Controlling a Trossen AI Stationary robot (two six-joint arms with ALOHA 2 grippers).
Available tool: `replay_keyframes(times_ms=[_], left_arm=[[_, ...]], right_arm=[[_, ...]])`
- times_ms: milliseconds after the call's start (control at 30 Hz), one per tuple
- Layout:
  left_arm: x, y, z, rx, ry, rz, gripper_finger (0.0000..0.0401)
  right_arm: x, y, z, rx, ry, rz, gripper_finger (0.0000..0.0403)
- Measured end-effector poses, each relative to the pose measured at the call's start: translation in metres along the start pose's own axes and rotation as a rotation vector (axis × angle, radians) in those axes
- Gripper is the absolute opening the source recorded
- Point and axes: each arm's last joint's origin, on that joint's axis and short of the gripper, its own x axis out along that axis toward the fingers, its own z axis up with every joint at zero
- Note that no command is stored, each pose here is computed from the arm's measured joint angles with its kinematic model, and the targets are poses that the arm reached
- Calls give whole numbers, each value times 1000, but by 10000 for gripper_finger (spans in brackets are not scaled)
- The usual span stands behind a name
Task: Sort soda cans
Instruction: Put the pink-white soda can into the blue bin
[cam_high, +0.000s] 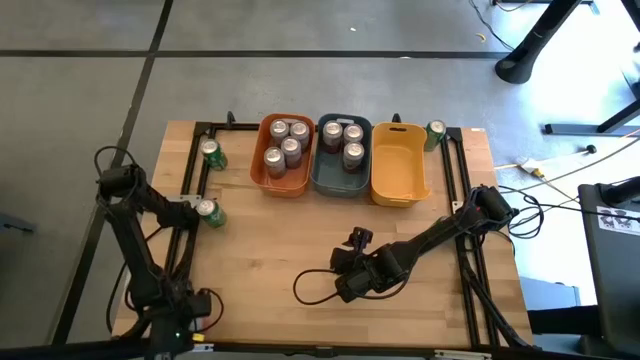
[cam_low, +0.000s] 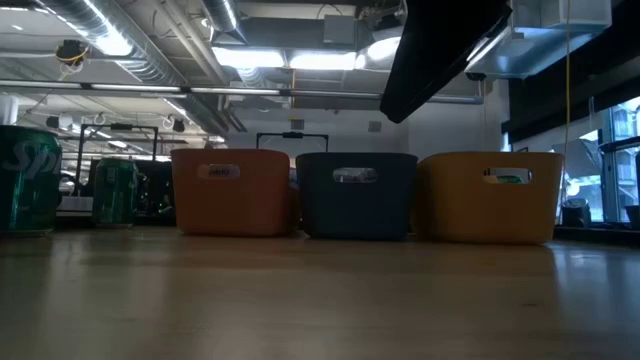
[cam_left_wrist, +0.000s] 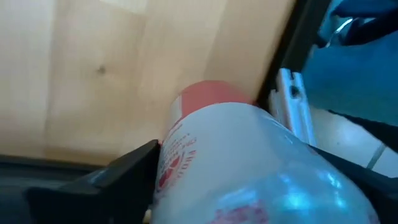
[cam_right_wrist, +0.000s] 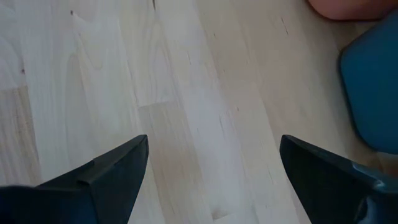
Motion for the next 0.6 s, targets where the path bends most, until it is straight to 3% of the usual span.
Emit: replay_keyframes(times_ms=[100,300,600], left_arm=[[0,1,8,15,17,2,297],[-5,6,32,27,14,10,295],[-38,30,80,27,-46,20,299]], right_arm=[[0,0,0,0,0,0,360],[-5,7,-6,-7,-3,0,360],[-21,-1,-13,-57,17,-61,360]])
